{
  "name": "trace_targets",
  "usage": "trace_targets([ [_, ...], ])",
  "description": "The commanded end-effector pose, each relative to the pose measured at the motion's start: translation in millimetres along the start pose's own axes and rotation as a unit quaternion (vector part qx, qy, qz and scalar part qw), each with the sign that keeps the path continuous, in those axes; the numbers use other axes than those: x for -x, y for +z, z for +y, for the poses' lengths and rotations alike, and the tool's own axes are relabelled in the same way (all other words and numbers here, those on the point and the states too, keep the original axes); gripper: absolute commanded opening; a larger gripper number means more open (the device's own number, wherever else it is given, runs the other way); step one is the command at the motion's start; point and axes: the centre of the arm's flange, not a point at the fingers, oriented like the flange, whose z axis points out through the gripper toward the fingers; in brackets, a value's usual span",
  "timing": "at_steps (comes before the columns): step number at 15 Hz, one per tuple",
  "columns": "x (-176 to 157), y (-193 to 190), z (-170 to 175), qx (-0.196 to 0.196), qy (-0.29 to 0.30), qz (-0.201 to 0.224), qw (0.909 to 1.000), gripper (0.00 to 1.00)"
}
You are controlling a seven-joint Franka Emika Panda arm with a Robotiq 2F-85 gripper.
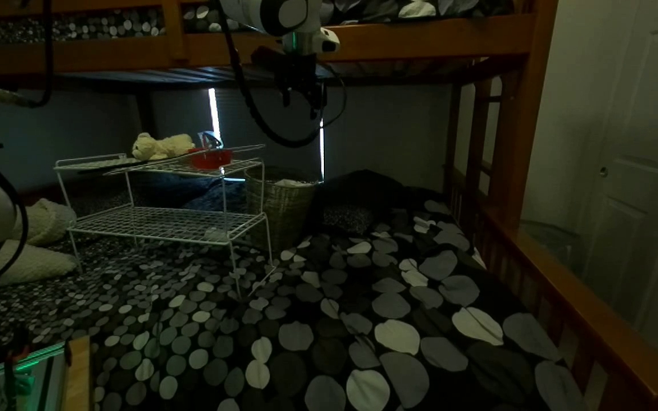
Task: Pick up the white pillow case and put it in the basket
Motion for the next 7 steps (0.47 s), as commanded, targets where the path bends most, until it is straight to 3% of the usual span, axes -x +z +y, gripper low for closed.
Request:
trace_targets([
  [1,54,-55,11,0.032,0.048,-0.082,0.995,1.0],
  [5,86,-108,8,0.032,0.093,-0.187,0.9775,1.0],
  [6,48,-64,20,0.019,0.079,-0.151,0.9852,1.0],
  [7,53,-72,18,0.024,0.084,-0.168,0.9819,1.0],
])
